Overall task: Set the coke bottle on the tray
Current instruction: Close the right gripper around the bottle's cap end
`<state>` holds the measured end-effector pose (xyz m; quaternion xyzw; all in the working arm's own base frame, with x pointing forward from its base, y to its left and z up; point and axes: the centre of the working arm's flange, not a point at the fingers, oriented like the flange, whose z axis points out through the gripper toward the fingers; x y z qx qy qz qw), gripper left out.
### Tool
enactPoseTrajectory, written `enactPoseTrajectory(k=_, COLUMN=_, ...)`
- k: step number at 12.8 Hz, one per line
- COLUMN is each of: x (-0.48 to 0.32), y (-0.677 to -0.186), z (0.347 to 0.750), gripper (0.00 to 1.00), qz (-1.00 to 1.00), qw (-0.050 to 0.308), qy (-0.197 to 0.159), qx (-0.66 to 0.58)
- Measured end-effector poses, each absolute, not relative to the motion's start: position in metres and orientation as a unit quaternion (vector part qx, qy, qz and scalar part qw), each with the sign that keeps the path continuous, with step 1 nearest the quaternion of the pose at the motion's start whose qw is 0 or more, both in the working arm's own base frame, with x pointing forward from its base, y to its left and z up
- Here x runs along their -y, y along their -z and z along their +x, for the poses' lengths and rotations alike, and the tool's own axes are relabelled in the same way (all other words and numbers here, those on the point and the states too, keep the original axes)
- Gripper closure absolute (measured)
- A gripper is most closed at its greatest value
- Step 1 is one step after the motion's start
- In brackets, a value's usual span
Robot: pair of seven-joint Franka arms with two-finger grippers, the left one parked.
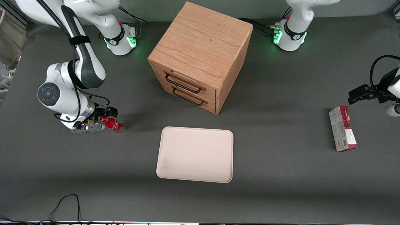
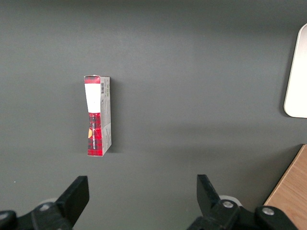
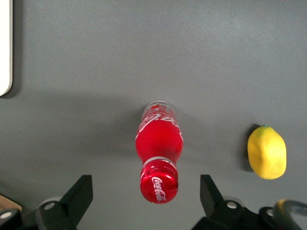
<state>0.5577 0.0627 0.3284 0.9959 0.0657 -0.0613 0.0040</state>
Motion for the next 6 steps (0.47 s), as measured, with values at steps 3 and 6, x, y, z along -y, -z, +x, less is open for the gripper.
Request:
enactPoseTrajectory(k=3, x=-0.0625, y=-0.3284, z=0.5577, gripper=0.29, qz=0.996, qw=0.004, qy=0.061, qx=-0.066)
enactPoseTrajectory(k=6, x=-0.0564, y=-0.3287, z=0.5584, gripper=0.67, qz=0.996, qw=0.004, qy=0.061, qx=-0.061)
